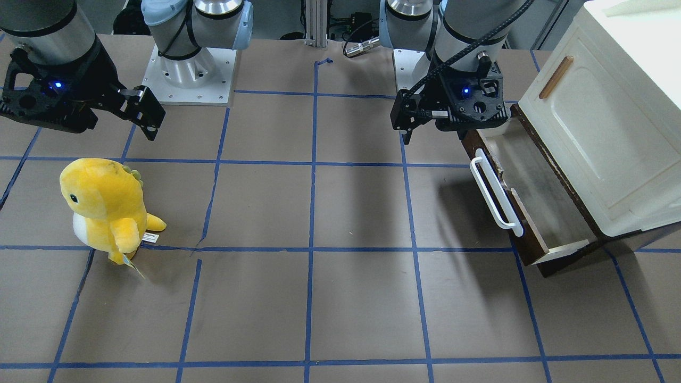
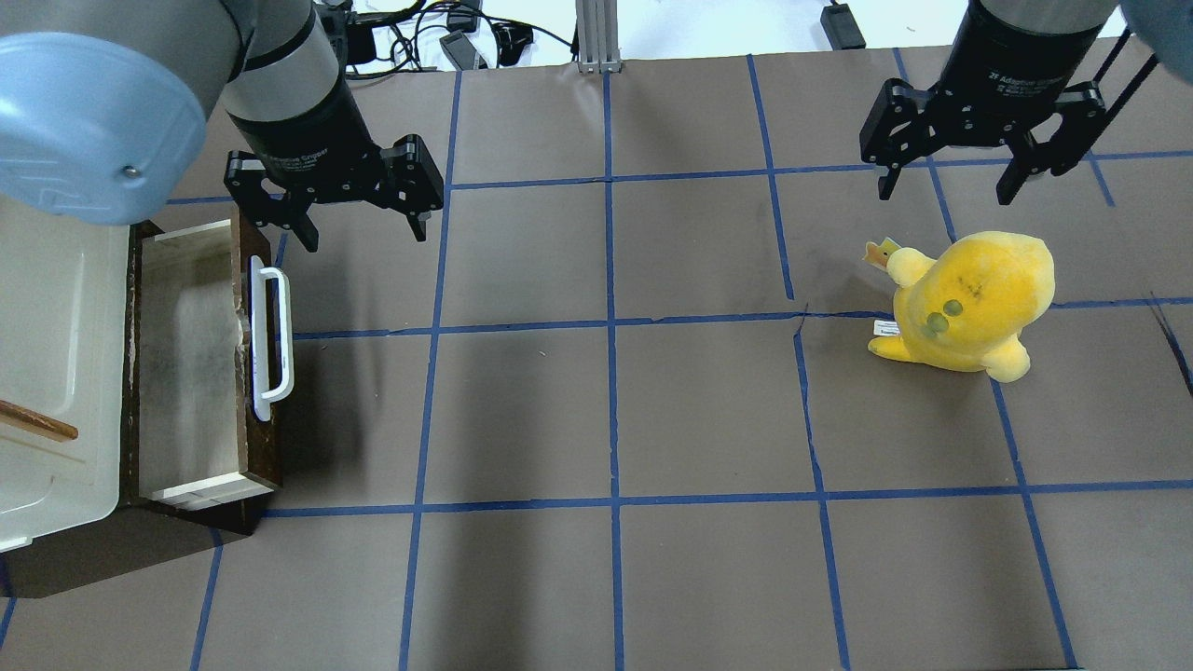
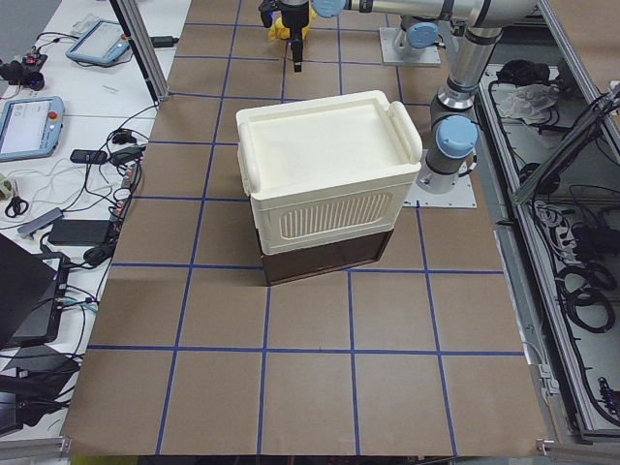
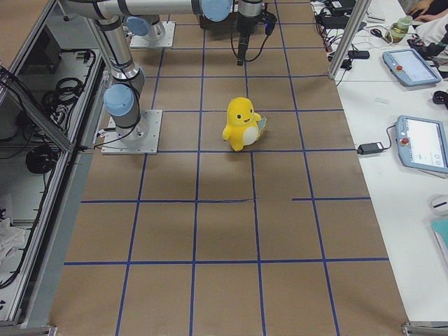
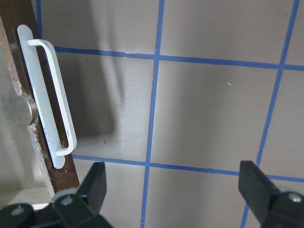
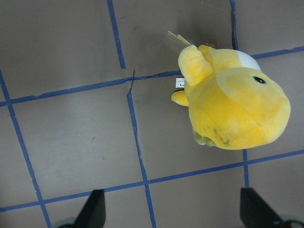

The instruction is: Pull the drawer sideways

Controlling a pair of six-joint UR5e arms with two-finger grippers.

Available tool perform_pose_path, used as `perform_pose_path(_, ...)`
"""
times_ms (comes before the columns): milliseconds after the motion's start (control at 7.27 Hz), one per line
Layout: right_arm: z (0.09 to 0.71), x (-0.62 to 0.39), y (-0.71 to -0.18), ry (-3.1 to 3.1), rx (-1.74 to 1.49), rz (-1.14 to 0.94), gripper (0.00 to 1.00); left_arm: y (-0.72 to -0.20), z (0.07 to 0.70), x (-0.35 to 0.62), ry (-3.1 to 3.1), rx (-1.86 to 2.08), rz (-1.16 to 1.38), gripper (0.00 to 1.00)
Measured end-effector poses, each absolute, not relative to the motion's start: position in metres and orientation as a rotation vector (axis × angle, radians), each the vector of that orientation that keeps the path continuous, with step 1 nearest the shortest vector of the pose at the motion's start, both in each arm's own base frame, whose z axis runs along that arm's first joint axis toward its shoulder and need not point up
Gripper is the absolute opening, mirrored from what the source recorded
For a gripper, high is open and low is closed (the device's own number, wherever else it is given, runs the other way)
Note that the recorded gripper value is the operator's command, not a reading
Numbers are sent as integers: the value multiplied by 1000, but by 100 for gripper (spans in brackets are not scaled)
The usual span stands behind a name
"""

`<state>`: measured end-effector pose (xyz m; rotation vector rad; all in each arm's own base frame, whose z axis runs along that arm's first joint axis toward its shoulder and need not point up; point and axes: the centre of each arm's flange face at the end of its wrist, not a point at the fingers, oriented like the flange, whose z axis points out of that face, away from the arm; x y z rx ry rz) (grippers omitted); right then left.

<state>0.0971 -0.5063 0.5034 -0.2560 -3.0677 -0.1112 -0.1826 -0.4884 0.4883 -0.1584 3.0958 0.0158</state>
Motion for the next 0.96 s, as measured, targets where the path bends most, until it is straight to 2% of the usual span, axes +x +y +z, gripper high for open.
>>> perform_pose_path(963,503,97,-506,-3068,-256,-111,100,-469,498,-177,3092,-168,1,100)
